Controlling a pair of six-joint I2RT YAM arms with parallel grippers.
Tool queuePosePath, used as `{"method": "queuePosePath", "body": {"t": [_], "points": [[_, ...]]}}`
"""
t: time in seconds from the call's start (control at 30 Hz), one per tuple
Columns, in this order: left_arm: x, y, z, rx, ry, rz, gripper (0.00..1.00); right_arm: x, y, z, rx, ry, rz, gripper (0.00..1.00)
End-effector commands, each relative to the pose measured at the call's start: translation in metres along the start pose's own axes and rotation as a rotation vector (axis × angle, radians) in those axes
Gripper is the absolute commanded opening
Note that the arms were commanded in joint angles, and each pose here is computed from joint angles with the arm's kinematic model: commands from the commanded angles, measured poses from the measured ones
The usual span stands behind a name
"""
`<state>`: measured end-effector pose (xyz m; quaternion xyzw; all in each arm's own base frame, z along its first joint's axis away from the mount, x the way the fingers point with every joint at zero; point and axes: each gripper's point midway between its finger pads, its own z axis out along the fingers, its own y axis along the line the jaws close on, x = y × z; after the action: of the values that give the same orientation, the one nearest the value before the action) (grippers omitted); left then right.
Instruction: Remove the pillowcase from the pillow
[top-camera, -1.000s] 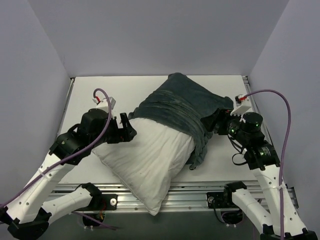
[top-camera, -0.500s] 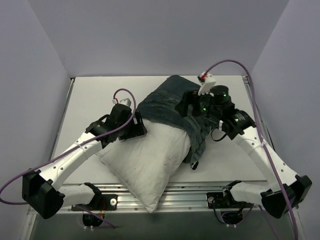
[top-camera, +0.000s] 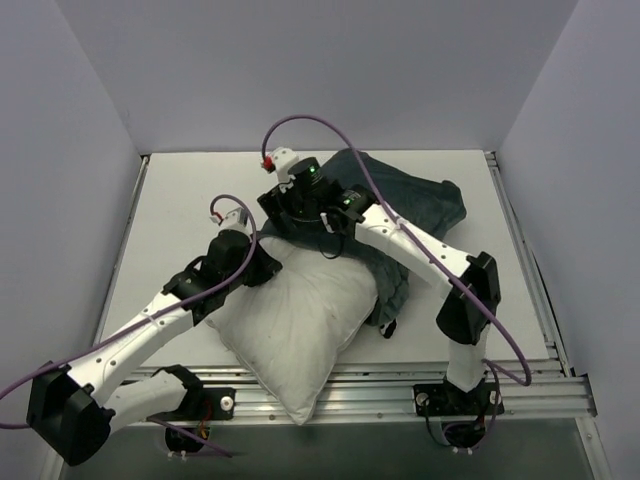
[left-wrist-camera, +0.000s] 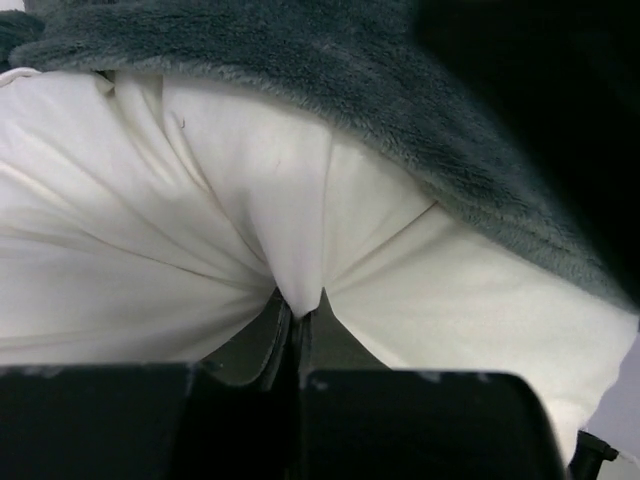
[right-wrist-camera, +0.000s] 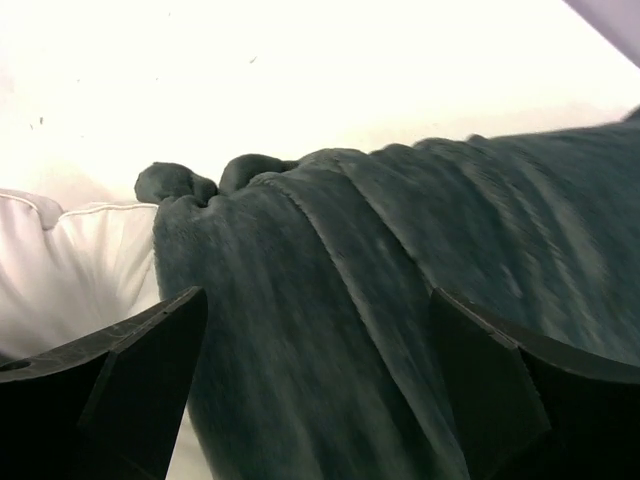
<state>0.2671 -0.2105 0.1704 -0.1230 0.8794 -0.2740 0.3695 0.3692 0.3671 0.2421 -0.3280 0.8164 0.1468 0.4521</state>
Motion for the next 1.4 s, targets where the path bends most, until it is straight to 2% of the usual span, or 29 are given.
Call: {"method": "queuePosePath", "body": {"t": [0.0,0.2,0.3,0.33,0.4,0.43,0.47,0.5,0.57,0.6,0.7,0.73,0.87,0.97,1.1,1.13,1.27,1.37], "points": [[0.028,0.049,-0.006,-0.148,0.044,0.009,0.02,0.013,0.004,0.012,-0.013,0.082,-0.101,0.88],[0.031,0.065,-0.019,-0.205,0.055,0.038,0.02,0.076,0.012,0.049,-0.054,0.284,-0.16,0.84],[0.033,0.07,-0.022,-0.215,0.04,0.018,0.02,0.104,-0.012,0.06,0.041,0.368,-0.17,0.68],[0.038,0.078,-0.022,-0.231,0.042,0.016,0.02,0.109,-0.021,0.062,0.076,0.382,-0.167,0.5],[0.038,0.078,-0.025,-0.222,0.03,-0.009,0.02,0.112,-0.065,0.06,0.266,0.385,-0.157,0.2],[0.036,0.077,-0.027,-0.219,0.022,-0.01,0.02,0.108,-0.083,0.057,0.331,0.375,-0.146,0.0],[0.035,0.08,-0.031,-0.237,0.021,-0.005,0.02,0.107,-0.1,0.052,0.395,0.37,-0.118,0.0],[0.031,0.078,-0.035,-0.234,0.014,0.008,0.02,0.103,-0.138,0.042,0.495,0.365,-0.069,0.0],[0.023,0.08,-0.046,-0.264,-0.003,0.023,0.02,0.089,-0.175,0.026,0.575,0.309,0.036,0.0],[0.018,0.078,-0.052,-0.261,-0.017,0.03,0.02,0.077,-0.212,0.006,0.651,0.264,0.111,0.0],[0.002,0.072,-0.073,-0.252,-0.067,0.035,0.02,0.056,-0.263,-0.035,0.76,0.146,0.294,0.0],[-0.002,0.071,-0.078,-0.247,-0.08,0.033,0.02,0.055,-0.293,-0.054,0.817,0.101,0.361,0.0],[-0.011,0.076,-0.107,-0.262,-0.116,0.033,0.02,0.046,-0.338,-0.111,0.894,-0.066,0.544,0.0],[-0.018,0.079,-0.127,-0.269,-0.149,0.03,0.02,0.043,-0.357,-0.142,0.945,-0.134,0.62,0.0],[-0.032,0.081,-0.147,-0.284,-0.21,0.054,0.02,0.047,-0.363,-0.149,0.944,-0.145,0.667,0.0],[-0.037,0.082,-0.15,-0.292,-0.229,0.061,0.02,0.045,-0.36,-0.144,0.911,-0.152,0.665,0.0],[-0.048,0.069,-0.132,-0.277,-0.239,0.129,0.02,0.025,-0.311,-0.102,0.578,-0.174,0.628,0.0],[-0.062,0.047,-0.112,-0.222,-0.271,0.15,0.02,0.005,-0.267,-0.089,0.433,-0.187,0.567,0.13]]}}
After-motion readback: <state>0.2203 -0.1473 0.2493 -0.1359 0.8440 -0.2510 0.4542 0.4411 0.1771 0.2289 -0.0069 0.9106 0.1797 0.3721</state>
